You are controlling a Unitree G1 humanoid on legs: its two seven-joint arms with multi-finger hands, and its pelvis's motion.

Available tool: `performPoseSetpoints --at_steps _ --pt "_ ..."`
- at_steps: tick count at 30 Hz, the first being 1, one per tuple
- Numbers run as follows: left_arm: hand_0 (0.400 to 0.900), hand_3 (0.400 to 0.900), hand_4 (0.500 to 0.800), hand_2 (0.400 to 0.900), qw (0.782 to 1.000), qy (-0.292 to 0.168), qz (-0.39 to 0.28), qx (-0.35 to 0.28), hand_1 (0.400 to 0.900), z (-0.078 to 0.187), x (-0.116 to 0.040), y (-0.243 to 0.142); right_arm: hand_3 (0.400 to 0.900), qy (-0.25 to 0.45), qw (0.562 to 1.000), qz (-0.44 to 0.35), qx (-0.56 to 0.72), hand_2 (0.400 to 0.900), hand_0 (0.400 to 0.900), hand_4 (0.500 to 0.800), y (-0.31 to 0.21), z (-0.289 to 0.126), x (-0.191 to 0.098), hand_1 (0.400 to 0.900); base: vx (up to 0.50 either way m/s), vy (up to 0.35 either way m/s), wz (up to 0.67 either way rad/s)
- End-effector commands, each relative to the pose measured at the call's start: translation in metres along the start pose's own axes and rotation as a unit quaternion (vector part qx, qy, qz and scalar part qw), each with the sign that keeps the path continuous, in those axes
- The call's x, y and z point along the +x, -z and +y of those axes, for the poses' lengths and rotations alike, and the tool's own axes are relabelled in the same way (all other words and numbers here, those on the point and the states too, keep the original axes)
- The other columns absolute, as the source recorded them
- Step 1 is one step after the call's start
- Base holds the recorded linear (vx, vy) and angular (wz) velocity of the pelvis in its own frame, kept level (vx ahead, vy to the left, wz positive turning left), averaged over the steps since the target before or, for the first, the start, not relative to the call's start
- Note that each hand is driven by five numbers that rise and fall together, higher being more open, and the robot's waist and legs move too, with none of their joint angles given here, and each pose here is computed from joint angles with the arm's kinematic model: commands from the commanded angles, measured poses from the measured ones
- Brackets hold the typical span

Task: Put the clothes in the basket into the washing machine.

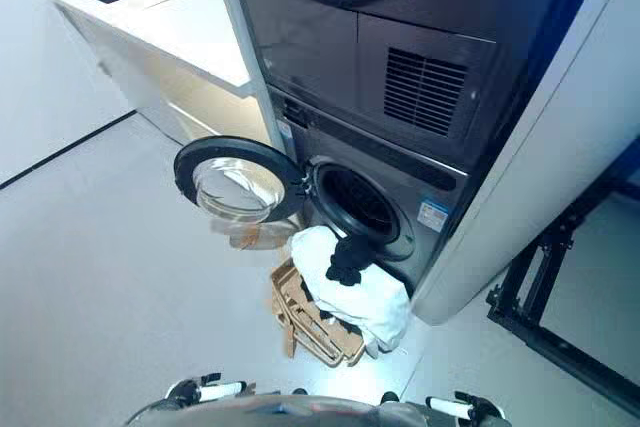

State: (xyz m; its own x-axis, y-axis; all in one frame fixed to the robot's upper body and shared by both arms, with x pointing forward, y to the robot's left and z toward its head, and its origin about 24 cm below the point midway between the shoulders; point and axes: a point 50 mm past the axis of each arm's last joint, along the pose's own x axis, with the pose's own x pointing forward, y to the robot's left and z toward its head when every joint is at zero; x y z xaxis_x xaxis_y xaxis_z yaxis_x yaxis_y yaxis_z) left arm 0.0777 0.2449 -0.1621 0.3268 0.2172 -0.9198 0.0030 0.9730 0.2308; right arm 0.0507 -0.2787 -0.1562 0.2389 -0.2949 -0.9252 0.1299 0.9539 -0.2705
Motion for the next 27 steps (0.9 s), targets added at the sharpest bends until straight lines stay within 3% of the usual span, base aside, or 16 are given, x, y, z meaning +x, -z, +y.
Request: performPoseSetpoints --at_steps 1,27 --pt "0.900 0.900 0.800 0.900 1.000 -0.019 -0.022 -0.002 0.900 0.016 0.001 -0.013 0.900 0.007 1.000 -0.025 -0.010 0.900 0.900 0.800 -0.014 -0.003 0.001 0.900 0.000 0.000 0.00" --pt "0.900 0.900 0.800 0.900 0.999 -0.027 -0.043 -0.003 0.900 0.022 0.002 -0.026 0.900 0.017 0.999 -0.030 -0.001 0.900 0.900 0.800 -0.018 -0.010 0.001 0.900 0.004 -0.015 0.03"
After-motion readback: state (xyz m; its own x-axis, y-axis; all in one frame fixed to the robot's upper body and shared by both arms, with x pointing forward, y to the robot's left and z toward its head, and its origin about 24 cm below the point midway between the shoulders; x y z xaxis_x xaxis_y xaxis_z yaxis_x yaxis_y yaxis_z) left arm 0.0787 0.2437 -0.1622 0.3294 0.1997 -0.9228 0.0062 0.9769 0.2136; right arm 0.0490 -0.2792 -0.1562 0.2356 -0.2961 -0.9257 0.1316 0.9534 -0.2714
